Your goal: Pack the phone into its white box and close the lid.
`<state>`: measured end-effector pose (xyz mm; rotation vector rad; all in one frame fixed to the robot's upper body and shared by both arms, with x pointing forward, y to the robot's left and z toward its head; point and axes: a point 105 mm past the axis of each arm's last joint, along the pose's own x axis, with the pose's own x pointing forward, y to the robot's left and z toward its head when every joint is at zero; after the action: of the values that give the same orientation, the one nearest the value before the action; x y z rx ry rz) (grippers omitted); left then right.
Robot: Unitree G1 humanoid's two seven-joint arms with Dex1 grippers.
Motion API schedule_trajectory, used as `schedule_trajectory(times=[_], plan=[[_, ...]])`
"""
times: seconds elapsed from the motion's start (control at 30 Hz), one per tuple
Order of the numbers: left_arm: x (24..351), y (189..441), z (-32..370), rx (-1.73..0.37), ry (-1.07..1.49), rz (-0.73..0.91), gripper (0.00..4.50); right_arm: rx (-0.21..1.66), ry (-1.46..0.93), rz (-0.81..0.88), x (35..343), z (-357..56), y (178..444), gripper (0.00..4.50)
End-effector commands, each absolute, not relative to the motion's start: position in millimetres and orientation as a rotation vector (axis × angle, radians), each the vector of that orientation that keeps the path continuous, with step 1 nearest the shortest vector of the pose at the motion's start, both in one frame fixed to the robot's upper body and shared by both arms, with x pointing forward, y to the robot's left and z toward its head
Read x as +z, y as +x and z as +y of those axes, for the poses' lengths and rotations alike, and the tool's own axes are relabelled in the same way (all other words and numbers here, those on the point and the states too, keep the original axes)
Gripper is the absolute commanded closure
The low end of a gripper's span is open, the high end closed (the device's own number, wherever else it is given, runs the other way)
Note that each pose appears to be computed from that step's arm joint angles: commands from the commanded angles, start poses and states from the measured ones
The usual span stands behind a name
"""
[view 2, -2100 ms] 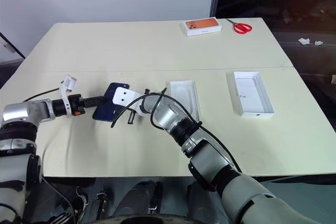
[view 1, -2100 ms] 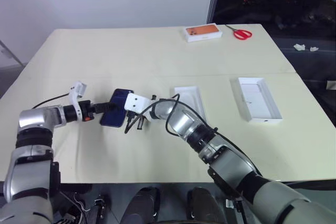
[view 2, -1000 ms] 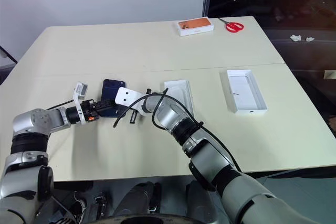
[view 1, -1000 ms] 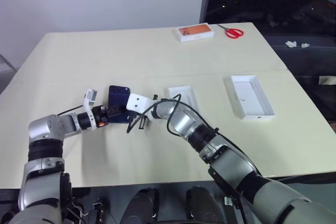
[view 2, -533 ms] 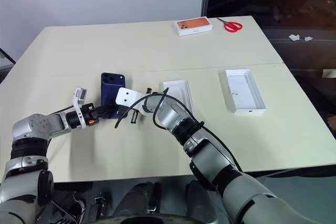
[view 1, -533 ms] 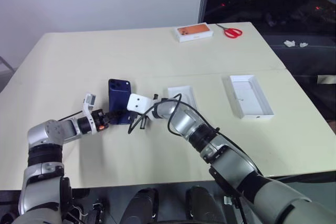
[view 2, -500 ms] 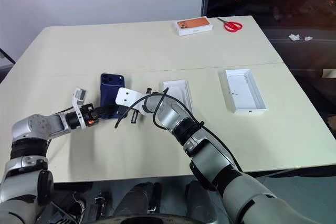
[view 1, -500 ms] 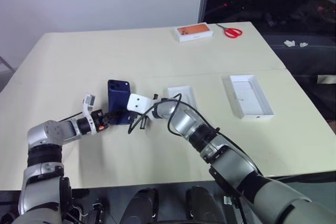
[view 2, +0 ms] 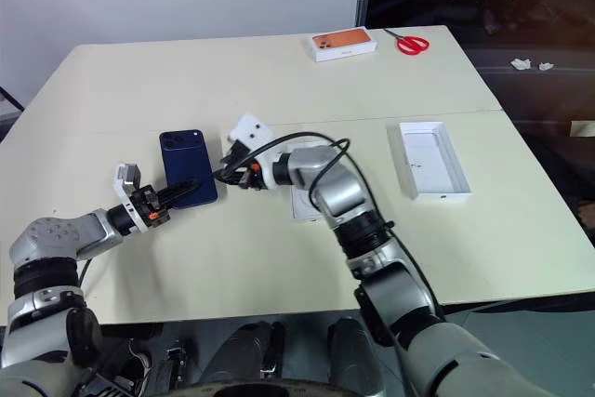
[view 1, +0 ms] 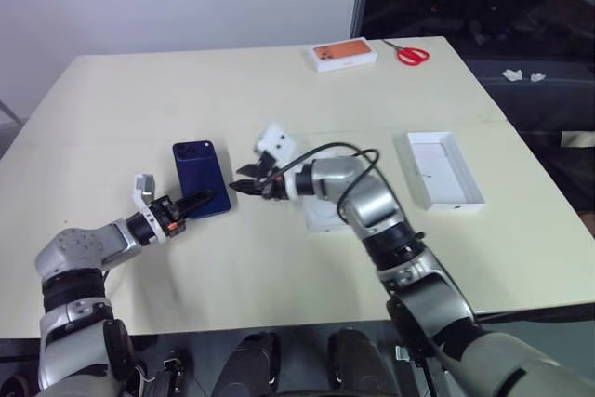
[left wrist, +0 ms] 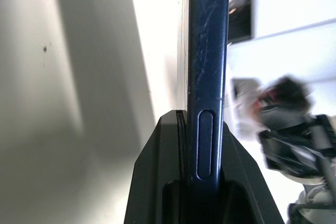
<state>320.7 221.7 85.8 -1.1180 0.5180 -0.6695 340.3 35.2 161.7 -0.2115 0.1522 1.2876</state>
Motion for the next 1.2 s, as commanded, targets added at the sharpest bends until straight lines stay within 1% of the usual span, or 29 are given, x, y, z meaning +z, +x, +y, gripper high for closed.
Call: schedule_trajectory(times=[0.03,0.07,0.13,0.2,0.27,0.33,0.5,0.67,0.77,1.0,1.07,1.1,1.2], plan=[[102,314,217,-0.716,-1.135,0.476,4.50,1.351,-0.252,0.065,181,12,327,1.20],[104,312,214,-0.720,-1.143,0.479,4.50,1.374,-0.306,0.071,177,0,323,0.76],[106,310,210,-0.721,-1.152,0.479,4.50,1.394,-0.386,0.100,167,-19,317,0.76],[105,309,205,-0.699,-1.082,0.480,4.50,1.400,-0.456,0.158,155,-45,313,0.76],[106,306,201,-0.701,-1.076,0.490,4.50,1.419,-0.536,0.198,144,-64,307,0.76],[114,309,198,-0.710,-1.071,0.456,4.50,1.433,-0.634,0.241,131,-82,301,0.76],[119,309,188,-0.740,-1.013,0.469,4.50,1.416,-0.739,0.289,116,-99,307,0.76],[121,311,184,-0.746,-1.002,0.469,4.50,1.390,-0.778,0.299,110,-102,316,0.76],[123,309,180,-0.765,-0.991,0.472,4.50,1.380,-0.805,0.329,103,-108,318,1.50],[126,305,176,-0.784,-0.976,0.476,4.50,1.384,-0.784,0.337,102,-109,318,1.50],[125,306,175,-0.782,-0.976,0.478,4.50,1.390,-0.787,0.342,100,-108,317,2.05],[125,306,175,-0.781,-0.975,0.480,4.50,1.387,-0.789,0.347,99,-108,317,2.41],[124,306,173,-0.783,-0.975,0.482,4.50,1.372,-0.791,0.348,98,-107,320,3.78]])
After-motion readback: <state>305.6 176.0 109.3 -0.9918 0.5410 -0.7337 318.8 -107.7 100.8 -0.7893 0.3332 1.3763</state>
